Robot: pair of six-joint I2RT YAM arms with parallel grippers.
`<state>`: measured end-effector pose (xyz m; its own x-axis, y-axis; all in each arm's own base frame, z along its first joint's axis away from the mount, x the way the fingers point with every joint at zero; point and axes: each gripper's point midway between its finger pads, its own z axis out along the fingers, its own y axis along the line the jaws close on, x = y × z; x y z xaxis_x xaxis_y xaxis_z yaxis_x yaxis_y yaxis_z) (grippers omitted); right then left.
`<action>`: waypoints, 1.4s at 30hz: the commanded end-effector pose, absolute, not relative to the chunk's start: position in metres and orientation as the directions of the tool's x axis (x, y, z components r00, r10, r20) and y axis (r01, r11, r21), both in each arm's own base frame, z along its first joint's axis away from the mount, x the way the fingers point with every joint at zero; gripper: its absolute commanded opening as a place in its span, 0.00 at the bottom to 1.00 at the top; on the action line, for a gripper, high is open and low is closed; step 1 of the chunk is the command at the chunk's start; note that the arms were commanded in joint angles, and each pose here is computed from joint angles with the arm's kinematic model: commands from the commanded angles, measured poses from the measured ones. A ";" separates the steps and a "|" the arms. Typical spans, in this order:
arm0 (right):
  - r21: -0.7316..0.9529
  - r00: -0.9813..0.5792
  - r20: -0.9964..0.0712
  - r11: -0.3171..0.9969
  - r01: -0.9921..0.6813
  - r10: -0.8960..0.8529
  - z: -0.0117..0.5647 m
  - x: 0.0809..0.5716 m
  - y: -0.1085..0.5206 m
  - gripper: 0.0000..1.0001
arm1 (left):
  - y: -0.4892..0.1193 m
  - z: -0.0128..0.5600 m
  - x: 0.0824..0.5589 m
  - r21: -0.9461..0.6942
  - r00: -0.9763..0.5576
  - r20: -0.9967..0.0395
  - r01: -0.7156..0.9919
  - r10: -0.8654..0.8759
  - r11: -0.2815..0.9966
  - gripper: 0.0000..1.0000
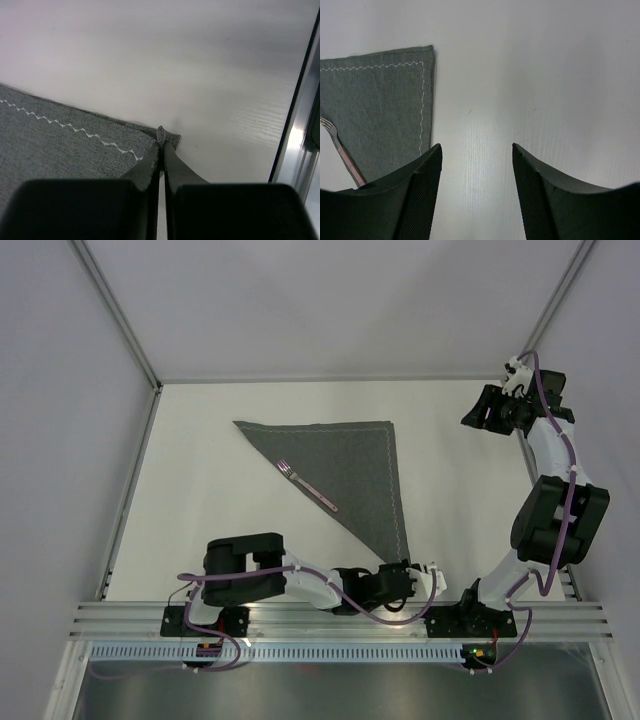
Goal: Fold the napkin, place the utensils inside, and roll it up
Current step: Fold the napkin at the center of the board.
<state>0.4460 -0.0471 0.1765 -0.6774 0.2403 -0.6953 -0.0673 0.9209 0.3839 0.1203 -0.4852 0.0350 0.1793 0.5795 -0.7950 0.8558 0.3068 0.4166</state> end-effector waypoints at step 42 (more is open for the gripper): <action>0.360 -0.665 -0.722 0.925 -0.125 0.191 0.199 0.459 -0.033 0.64 | -0.272 0.152 0.368 -0.272 -0.404 -0.900 0.228 -0.163 0.935 0.02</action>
<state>0.4518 -0.0358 0.1871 -0.6834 0.2101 -0.6992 -0.1030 0.9203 0.3773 0.3594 -0.2781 0.1314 -0.4112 -0.0786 -0.9082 0.2564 0.9461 -0.1980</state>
